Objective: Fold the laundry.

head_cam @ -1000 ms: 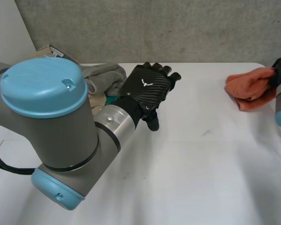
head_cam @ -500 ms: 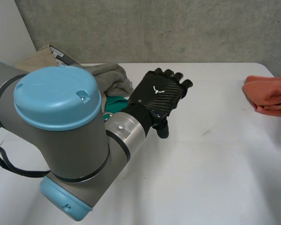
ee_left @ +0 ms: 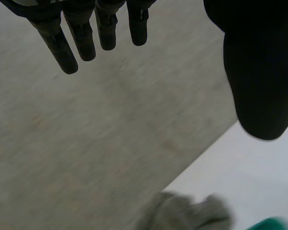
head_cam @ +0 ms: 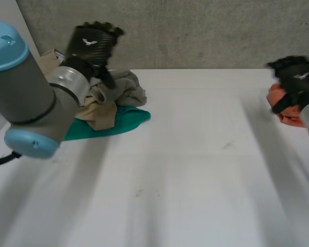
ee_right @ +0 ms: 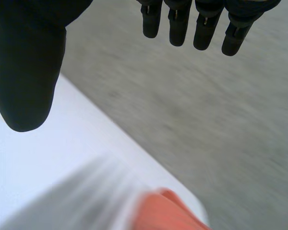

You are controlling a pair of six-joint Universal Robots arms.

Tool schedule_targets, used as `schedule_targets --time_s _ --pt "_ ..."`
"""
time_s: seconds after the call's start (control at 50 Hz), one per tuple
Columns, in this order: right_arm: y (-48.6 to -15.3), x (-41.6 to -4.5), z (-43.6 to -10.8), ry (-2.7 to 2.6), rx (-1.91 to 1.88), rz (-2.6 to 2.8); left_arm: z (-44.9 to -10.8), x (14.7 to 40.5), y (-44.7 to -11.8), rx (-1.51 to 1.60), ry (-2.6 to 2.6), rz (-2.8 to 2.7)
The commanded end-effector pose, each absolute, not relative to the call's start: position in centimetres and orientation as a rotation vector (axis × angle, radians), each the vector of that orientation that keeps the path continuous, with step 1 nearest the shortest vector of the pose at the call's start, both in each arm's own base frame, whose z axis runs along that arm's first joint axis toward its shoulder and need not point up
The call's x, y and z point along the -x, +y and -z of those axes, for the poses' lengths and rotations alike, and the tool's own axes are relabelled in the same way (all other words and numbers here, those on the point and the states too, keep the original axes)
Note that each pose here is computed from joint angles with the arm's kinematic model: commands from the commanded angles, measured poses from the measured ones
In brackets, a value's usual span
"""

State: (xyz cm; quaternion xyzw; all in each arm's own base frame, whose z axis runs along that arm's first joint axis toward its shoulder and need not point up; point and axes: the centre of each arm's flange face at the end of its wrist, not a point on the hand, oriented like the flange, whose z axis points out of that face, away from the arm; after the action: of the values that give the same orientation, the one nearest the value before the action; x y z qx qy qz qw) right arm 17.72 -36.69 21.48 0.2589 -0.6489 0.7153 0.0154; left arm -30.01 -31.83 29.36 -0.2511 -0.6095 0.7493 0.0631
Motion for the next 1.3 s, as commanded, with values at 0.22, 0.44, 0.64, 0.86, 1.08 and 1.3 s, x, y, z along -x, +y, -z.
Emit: schedule_targets --time_s 0.22,0.44,0.64,0.86,1.08,1.3 --pt "-28.2 -20.3 -15.9 -2.079 -1.268 -1.936 -17.6 28.6 -45.5 1.001 -1.859 -2.252" --pt "-27.7 -20.1 -15.1 -2.116 -1.270 -1.906 -12.8 29.0 -47.2 1.017 -1.897 -2.202" --pt "-28.0 -19.9 -15.3 -2.105 -1.251 -1.912 -20.3 30.5 -45.0 0.938 -1.826 -2.327" --pt "-29.7 -17.9 -18.1 -2.008 -0.927 -1.913 -27.3 39.0 -30.1 0.813 -1.562 -2.015" --pt "-29.7 -17.6 -19.7 -2.028 -0.791 -2.020 -22.5 43.5 -20.3 0.742 -1.535 -1.540" --pt "-28.9 -18.7 -19.1 -2.067 -0.933 -2.038 -26.5 38.7 -22.6 0.666 -1.574 -1.648"
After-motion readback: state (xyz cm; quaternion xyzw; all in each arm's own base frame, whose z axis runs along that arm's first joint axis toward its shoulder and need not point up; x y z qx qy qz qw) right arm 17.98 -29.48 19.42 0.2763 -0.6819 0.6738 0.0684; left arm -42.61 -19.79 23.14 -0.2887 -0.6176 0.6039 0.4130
